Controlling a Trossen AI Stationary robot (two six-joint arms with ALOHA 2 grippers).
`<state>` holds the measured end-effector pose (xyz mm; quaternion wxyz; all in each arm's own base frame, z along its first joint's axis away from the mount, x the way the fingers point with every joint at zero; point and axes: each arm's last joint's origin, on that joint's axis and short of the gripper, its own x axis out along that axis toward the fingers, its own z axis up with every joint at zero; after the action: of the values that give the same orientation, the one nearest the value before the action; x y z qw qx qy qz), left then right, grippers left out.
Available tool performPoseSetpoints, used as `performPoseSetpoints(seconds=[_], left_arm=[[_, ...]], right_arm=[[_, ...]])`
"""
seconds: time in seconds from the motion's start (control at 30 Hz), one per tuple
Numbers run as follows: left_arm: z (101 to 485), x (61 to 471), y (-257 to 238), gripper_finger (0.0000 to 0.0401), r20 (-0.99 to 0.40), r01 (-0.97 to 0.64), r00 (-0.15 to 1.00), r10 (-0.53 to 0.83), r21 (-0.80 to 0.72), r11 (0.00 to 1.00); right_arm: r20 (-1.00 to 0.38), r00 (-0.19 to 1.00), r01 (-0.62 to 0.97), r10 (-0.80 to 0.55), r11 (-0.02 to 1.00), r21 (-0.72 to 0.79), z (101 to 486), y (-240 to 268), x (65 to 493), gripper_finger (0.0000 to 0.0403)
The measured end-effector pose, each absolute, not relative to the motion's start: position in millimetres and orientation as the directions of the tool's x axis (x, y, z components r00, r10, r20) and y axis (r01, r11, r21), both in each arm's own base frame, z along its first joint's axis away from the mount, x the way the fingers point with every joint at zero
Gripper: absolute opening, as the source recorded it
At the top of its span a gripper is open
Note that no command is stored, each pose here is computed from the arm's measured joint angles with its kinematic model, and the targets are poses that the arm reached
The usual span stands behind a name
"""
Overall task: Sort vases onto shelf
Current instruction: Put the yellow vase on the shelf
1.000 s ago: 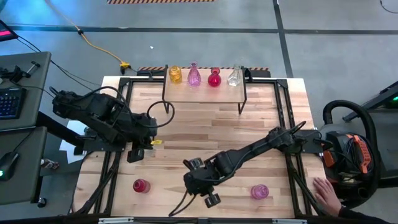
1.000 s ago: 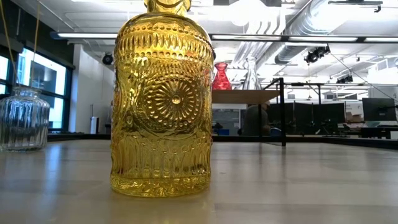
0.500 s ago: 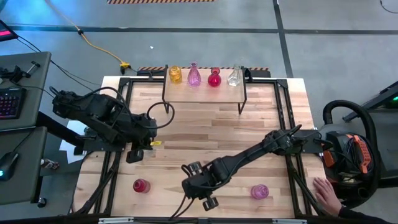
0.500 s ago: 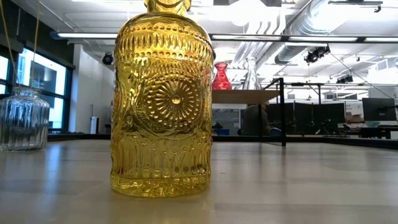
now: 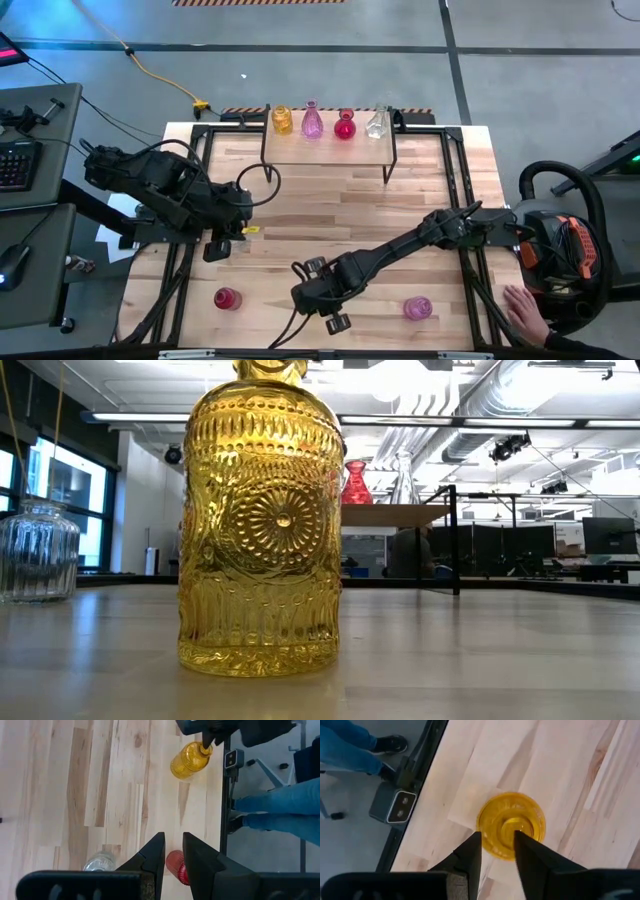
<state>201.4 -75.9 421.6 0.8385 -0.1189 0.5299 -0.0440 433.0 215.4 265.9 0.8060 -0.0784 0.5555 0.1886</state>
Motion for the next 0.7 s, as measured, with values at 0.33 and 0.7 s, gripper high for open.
performPoseSetpoints(seconds=[0.33, 0.7], left_arm=[[422, 201, -76, 0.006, -0.878, -0.048, 0.436, -0.196, -0.241, 0.969], [422, 201, -76, 0.006, -0.878, -0.036, 0.436, -0.196, -0.235, 0.971]], right_arm=[[-0.929, 0.305, -0.355, 0.21, 0.93, 0.093, 258, 214, 438, 0.0098], [-0.93, 0.315, -0.258, 0.188, 0.96, 0.107, 253, 211, 442, 0.0047]])
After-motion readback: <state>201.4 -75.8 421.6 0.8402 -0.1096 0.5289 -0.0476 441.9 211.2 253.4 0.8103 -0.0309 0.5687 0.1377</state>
